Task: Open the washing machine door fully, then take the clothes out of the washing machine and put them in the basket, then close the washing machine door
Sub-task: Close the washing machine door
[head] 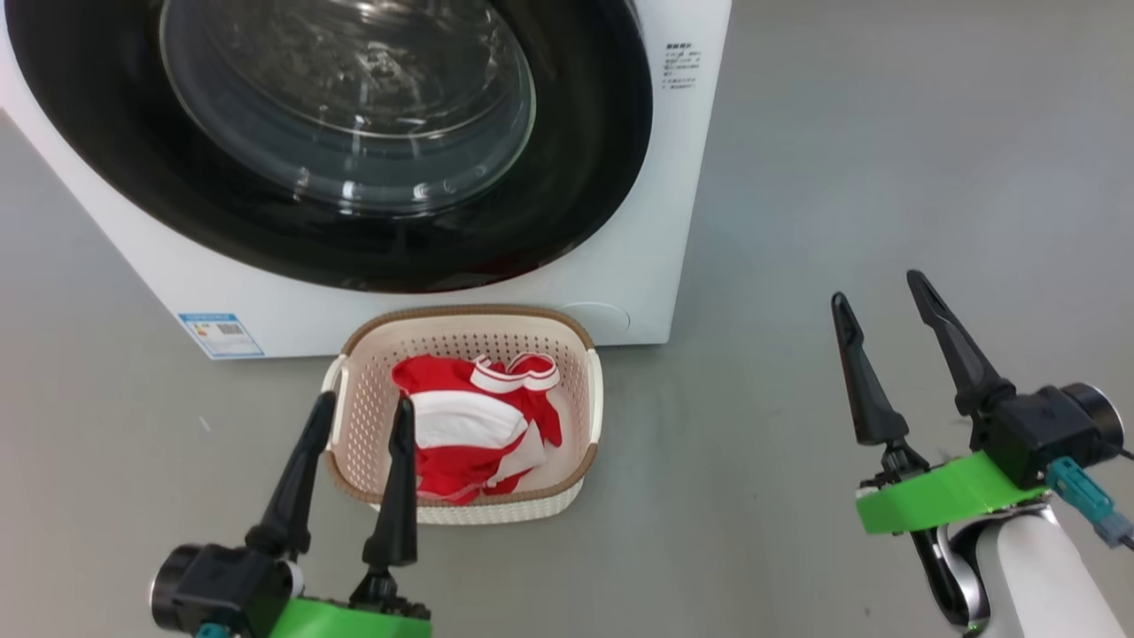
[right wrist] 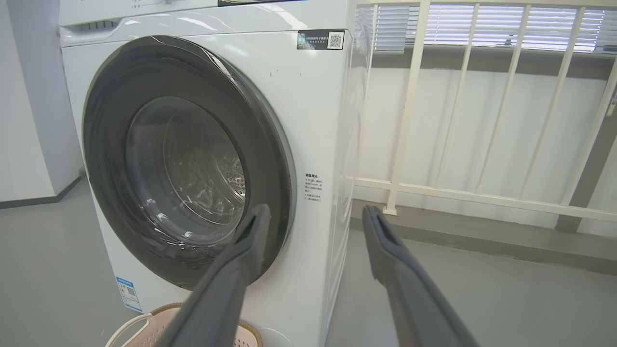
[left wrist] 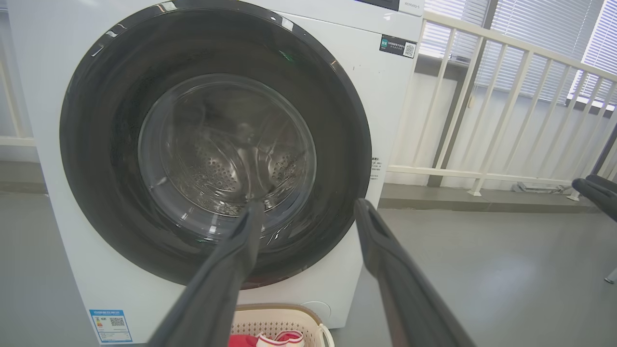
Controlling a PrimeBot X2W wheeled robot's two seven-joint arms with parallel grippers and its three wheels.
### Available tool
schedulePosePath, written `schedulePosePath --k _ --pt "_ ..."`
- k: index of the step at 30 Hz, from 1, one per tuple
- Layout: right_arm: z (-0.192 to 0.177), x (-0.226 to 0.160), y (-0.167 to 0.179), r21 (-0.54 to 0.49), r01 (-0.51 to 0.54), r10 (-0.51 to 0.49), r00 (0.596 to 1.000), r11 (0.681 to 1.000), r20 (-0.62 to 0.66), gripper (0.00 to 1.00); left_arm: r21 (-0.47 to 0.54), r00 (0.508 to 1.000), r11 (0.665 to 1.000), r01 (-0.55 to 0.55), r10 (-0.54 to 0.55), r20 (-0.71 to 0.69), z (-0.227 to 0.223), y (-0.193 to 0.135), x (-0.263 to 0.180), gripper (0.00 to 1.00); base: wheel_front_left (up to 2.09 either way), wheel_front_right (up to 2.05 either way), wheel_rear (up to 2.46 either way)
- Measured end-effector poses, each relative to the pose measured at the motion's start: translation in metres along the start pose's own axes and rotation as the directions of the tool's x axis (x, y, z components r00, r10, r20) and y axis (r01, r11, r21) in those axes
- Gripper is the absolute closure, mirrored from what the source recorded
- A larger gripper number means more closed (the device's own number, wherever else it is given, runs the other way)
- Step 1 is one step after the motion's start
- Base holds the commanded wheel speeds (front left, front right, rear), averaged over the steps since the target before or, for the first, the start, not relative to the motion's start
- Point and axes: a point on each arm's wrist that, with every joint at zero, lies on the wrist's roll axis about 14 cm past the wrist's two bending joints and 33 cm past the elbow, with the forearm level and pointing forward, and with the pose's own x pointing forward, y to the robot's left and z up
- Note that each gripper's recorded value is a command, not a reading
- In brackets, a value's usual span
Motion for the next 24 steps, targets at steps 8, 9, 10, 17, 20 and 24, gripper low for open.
schedulePosePath --k 8,9,10,17,20,24 --pt "0.012 -0.033 -0.006 -0.006 0.033 -0.032 0.999 0.999 0.016 0.00 0.002 1.000 1.000 -0.014 0.014 -0.002 0.004 0.002 -0.018 0.00 0.00 0.00 0.00" --pt "0.012 -0.037 -0.007 -0.007 0.039 -0.039 0.999 0.999 0.016 0.00 0.002 1.000 1.000 -0.017 0.017 -0.001 0.004 0.002 -0.020 0.00 0.00 0.00 0.00" --pt "0.013 -0.042 -0.008 -0.008 0.044 -0.043 0.999 0.999 0.015 0.00 0.002 1.000 1.000 -0.019 0.019 -0.003 0.005 0.003 -0.022 0.00 0.00 0.00 0.00" --pt "0.009 -0.070 -0.010 -0.007 0.067 -0.067 0.998 0.998 -0.011 0.00 0.009 1.000 1.000 -0.012 0.012 -0.015 0.003 0.002 -0.036 0.00 0.00 0.00 0.00" --pt "0.009 -0.079 -0.013 -0.008 0.083 -0.083 0.996 0.997 -0.016 0.00 0.031 1.000 0.999 -0.014 0.015 -0.025 0.001 0.004 -0.039 0.00 0.00 0.00 0.00" --pt "0.016 -0.084 -0.020 -0.015 0.106 -0.106 0.994 0.994 0.002 0.00 0.043 1.000 0.999 -0.004 0.005 -0.022 0.002 0.001 -0.040 0.00 0.00 0.00 0.00"
